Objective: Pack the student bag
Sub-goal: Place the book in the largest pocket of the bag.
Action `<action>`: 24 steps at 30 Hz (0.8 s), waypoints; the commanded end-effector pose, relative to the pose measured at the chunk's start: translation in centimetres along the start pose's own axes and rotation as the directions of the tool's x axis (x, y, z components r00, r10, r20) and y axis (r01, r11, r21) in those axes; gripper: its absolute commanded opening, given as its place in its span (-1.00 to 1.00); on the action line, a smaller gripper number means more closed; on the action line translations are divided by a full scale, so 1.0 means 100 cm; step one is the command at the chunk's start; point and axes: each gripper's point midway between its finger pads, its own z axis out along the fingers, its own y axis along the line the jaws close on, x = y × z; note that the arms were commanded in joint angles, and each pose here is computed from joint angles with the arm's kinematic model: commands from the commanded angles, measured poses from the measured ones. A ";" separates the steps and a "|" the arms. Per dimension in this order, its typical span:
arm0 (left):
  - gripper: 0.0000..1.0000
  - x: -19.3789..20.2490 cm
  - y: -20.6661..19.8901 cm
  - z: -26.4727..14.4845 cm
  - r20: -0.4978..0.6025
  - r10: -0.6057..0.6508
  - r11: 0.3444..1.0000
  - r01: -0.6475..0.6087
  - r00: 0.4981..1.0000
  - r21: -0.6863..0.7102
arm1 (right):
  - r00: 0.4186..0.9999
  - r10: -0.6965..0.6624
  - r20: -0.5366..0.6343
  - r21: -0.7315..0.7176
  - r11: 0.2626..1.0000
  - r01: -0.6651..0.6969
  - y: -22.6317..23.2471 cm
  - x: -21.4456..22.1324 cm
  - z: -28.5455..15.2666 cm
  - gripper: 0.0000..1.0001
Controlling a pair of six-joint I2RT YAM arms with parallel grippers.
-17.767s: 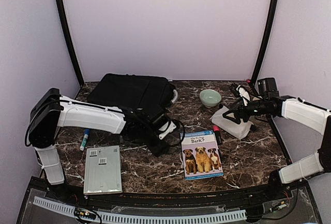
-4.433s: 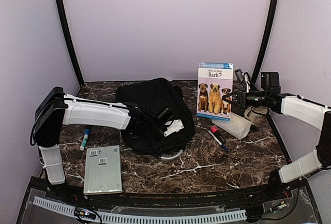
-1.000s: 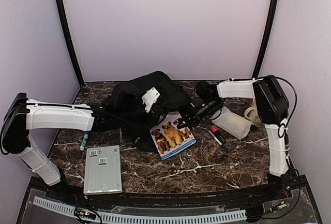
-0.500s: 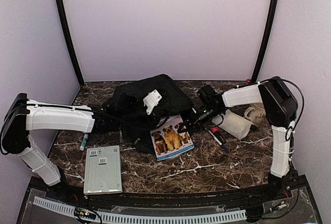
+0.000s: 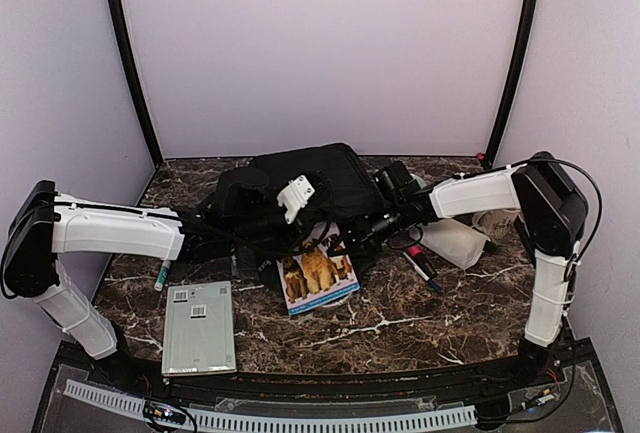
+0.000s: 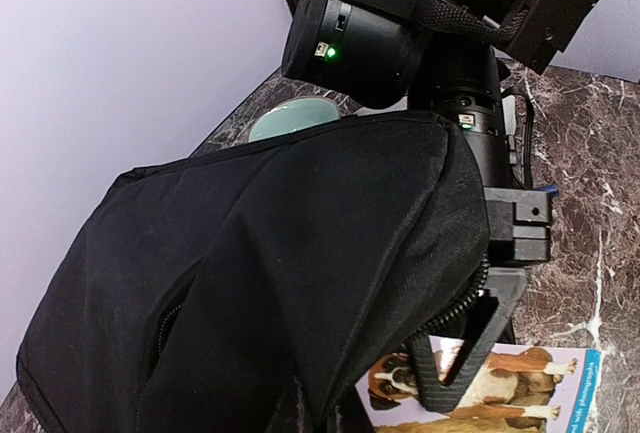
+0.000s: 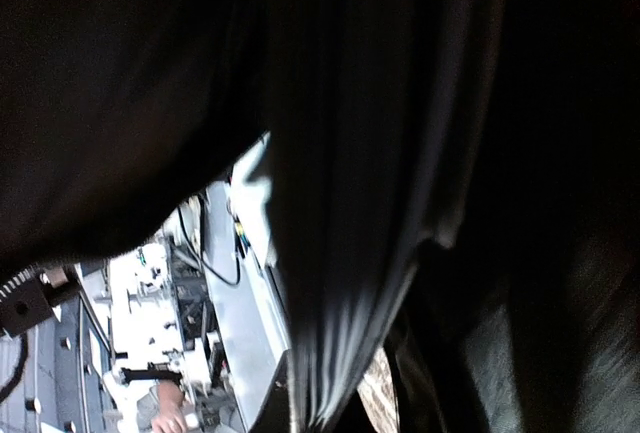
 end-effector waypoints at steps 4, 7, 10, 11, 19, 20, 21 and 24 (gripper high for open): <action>-1.00 -0.053 -0.008 -0.017 0.191 0.036 0.998 -0.044 0.981 0.037 | 0.993 0.037 0.110 -0.042 0.999 -0.033 -0.015 -0.024 -0.009 -0.97; -1.00 -0.052 -0.008 -0.016 0.187 0.043 0.998 -0.050 0.981 0.030 | 0.991 0.056 0.119 0.020 0.998 -0.058 -0.033 -0.027 -0.011 -0.87; -1.00 -0.050 -0.007 -0.016 0.182 0.047 0.998 -0.052 0.982 0.019 | 0.989 0.067 0.131 0.066 0.995 -0.076 -0.047 -0.028 -0.013 -0.68; -1.00 -0.049 -0.006 -0.015 0.180 0.047 0.999 -0.051 0.983 0.015 | 0.989 0.061 0.133 0.105 0.992 -0.075 -0.054 -0.026 -0.013 -0.59; -1.00 -0.042 0.001 -0.010 0.145 0.048 0.998 -0.044 0.988 -0.033 | 0.990 0.009 0.140 0.217 0.975 -0.040 -0.061 -0.014 -0.021 -0.06; -1.00 -0.042 0.004 -0.010 0.143 0.046 0.998 -0.040 0.989 -0.046 | 0.991 -0.005 0.136 0.228 0.973 -0.026 -0.060 -0.012 -0.023 -0.02; -1.00 -0.041 0.005 -0.009 0.138 0.047 0.998 -0.040 0.989 -0.056 | 0.991 -0.018 0.132 0.247 0.969 -0.015 -0.060 -0.009 -0.026 0.00; -1.00 -0.040 0.009 -0.008 0.125 0.049 0.996 -0.040 0.991 -0.076 | 0.989 -0.050 0.139 0.303 0.953 0.006 -0.063 0.010 -0.037 0.10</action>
